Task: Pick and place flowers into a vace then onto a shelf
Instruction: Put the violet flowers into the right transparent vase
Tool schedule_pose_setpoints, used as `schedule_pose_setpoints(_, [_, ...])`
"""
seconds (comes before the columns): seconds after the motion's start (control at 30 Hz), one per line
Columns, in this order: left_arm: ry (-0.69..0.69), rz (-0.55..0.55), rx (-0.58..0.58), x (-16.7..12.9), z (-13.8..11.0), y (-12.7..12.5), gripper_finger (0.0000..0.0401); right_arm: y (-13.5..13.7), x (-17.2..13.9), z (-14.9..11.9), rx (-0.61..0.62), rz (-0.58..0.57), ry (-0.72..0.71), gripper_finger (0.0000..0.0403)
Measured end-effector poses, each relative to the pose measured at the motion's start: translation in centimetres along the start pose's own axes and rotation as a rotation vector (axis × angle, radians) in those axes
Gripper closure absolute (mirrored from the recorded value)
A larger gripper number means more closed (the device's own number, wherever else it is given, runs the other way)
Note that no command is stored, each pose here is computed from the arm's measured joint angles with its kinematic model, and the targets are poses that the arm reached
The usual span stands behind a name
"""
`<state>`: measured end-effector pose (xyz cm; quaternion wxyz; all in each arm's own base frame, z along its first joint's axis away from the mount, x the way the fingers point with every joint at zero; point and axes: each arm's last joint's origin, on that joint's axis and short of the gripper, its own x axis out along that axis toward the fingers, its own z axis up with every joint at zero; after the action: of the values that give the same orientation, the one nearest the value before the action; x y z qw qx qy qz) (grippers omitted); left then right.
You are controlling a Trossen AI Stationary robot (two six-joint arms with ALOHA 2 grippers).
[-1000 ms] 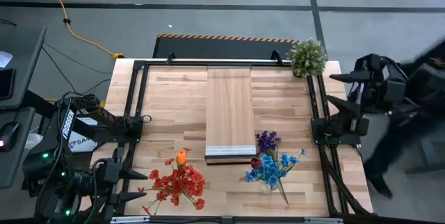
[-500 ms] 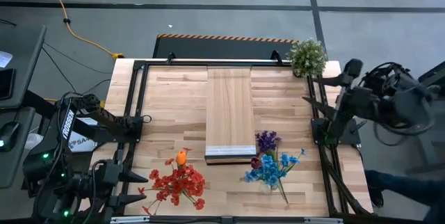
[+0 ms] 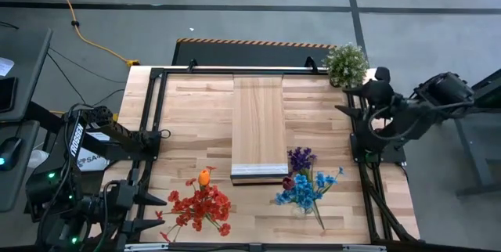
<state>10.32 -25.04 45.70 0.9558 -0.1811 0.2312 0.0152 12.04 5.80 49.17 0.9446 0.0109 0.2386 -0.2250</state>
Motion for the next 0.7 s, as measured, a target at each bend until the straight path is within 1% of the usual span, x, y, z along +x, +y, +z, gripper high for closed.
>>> schedule_pose_setpoints(0.1, [-0.011,0.004,0.008,0.0,0.0,0.0,0.0169,-0.2,0.1,-0.2,0.038,0.026,0.034,0.0187])
schedule_pose_setpoints(0.27, [-0.013,0.005,0.022,0.0,0.0,0.0,0.0169,-0.9,0.6,-1.6,0.098,0.051,0.114,0.0191])
schedule_pose_setpoints(0.53, [-0.014,0.005,0.022,0.0,0.0,0.0,0.0169,-2.5,1.4,-5.4,0.232,0.040,0.227,0.0185])
schedule_pose_setpoints(0.7, [-0.014,0.005,0.022,0.0,0.0,0.0,0.0169,-3.1,1.9,-7.9,0.309,0.040,0.303,0.0189])
